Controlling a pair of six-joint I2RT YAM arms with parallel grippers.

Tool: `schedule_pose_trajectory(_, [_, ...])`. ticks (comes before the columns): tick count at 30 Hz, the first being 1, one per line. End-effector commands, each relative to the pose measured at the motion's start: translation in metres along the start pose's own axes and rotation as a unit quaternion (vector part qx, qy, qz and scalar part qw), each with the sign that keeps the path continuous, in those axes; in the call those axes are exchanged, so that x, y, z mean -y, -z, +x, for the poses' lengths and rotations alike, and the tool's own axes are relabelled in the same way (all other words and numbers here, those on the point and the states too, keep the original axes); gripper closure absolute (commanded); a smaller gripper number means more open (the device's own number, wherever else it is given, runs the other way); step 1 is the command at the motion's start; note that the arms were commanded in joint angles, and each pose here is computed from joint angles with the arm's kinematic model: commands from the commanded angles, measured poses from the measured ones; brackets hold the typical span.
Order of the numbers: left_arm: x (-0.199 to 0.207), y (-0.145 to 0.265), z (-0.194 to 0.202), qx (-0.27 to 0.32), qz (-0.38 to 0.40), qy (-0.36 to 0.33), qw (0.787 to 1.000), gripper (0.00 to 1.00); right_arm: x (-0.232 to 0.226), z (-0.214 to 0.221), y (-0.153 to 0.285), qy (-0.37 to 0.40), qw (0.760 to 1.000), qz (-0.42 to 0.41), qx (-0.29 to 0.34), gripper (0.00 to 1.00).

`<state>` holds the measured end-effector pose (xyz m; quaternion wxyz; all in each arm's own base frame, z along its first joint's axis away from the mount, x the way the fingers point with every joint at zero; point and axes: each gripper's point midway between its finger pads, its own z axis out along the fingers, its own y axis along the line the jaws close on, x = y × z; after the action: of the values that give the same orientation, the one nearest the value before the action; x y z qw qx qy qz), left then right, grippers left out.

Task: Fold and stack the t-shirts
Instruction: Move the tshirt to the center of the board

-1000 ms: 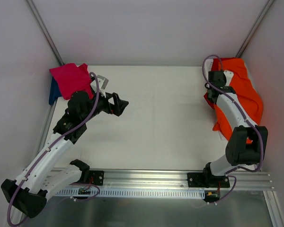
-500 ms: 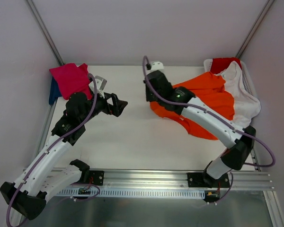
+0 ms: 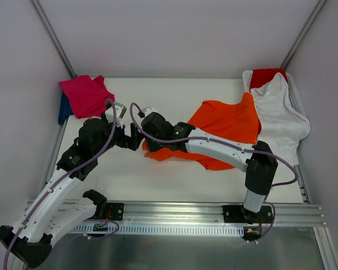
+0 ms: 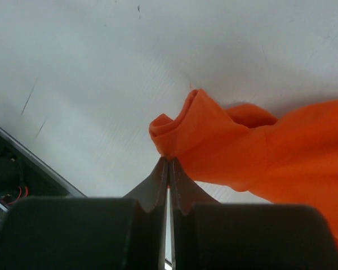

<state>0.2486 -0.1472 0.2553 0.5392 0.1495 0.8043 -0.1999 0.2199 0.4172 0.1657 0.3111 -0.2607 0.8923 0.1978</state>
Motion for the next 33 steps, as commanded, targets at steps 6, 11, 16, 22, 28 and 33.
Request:
schedule_pose_trajectory(6, [-0.037, 0.001, -0.077, 0.145, -0.114, 0.02, 0.983, 0.01, -0.059, 0.091, 0.117, 0.201, 0.972, -0.118, -0.039, 1.0])
schedule_pose_trajectory(11, [-0.031, -0.022, -0.074, 0.115, -0.093, 0.044, 0.988, 0.01, -0.038, 0.095, 0.2, 0.151, 0.973, -0.173, 0.003, 0.99])
schedule_pose_trajectory(16, [-0.019, -0.031, -0.083, 0.106, -0.065, 0.073, 0.99, 0.01, -0.009, 0.111, 0.285, 0.122, 0.971, -0.195, 0.063, 1.0])
schedule_pose_trajectory(22, [0.011, -0.046, -0.071, 0.053, 0.012, 0.098, 0.994, 0.01, 0.085, 0.11, 0.304, 0.044, 0.989, -0.069, 0.123, 0.99])
schedule_pose_trajectory(28, [0.072, -0.062, 0.005, -0.144, 0.13, 0.1, 0.976, 0.01, 0.103, 0.087, 0.318, 0.081, 0.984, -0.027, 0.159, 1.0])
schedule_pose_trajectory(33, [0.077, -0.048, 0.092, -0.294, 0.078, 0.109, 0.947, 0.01, 0.126, 0.072, 0.328, 0.096, 0.978, 0.035, 0.179, 0.99])
